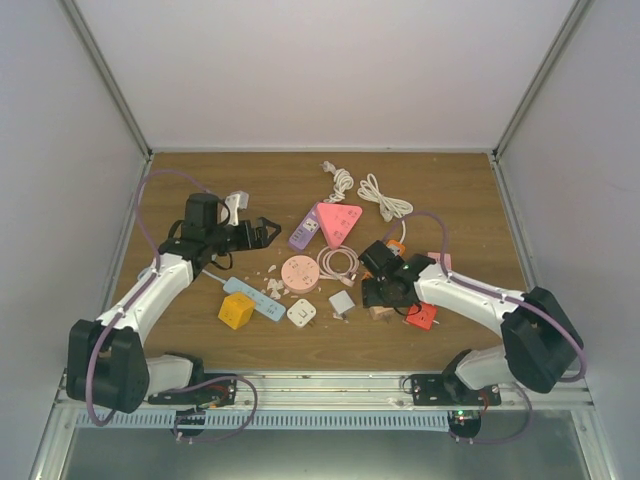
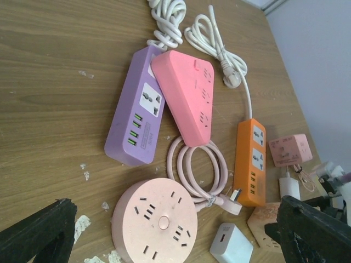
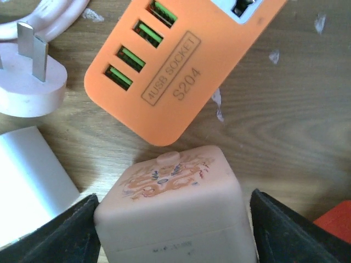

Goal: Insert the plug

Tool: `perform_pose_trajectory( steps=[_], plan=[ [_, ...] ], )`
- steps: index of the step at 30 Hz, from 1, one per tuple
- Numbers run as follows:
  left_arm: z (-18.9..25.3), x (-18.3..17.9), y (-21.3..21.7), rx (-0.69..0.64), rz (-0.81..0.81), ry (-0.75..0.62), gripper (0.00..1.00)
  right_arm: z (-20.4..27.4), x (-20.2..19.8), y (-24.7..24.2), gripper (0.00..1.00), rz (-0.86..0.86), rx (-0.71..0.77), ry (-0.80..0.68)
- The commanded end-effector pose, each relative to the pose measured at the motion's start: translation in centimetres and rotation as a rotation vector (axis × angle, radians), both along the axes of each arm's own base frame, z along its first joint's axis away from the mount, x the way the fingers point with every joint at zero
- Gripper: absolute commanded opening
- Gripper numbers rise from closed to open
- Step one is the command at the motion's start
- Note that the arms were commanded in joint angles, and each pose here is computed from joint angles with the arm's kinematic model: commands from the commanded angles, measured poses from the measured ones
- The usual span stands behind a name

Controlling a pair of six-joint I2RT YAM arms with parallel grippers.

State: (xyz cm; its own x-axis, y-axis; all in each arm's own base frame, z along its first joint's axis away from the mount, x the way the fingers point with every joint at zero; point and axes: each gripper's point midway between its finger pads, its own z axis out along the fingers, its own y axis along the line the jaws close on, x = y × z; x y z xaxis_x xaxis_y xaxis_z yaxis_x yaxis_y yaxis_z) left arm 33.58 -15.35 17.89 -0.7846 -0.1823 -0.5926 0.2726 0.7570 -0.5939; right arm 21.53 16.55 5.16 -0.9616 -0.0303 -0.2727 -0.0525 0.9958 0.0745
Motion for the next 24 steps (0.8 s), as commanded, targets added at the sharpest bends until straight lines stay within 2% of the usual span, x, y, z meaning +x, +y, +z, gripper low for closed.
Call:
perform_pose_trajectory(
  steps=[1,3,8,13,17,24],
  plan=[
    [2.5,0.0,0.1,-0.012,-0.005,-0.126,0.99,0.5,0.7,-1.0,0.69,-0.030,-0.064,-0.043],
    [2.9,-0.1,0.2,-0.019,-0.003,-0.147,0.99,0.6,0.6,-0.7,0.63,-0.013,-0.042,-0.055],
    [3.8,-0.7,-0.3,-0.056,-0.023,-0.165,0.99,0.7,0.5,-0.6,0.59,0.003,-0.013,-0.081],
    [4.8,-2.0,-1.6,-0.138,-0.080,-0.163,0.99,3.3,2.3,0.3,0.57,-0.024,0.064,-0.202],
    [5.0,-3.0,-3.1,-0.204,-0.137,-0.140,0.99,6.6,4.0,2.0,0.57,-0.063,0.209,-0.316],
    [6.7,-4.8,-6.7,-0.327,-0.267,-0.169,0.99,15.1,8.2,6.5,0.58,-0.068,0.623,-0.502]
  ],
)
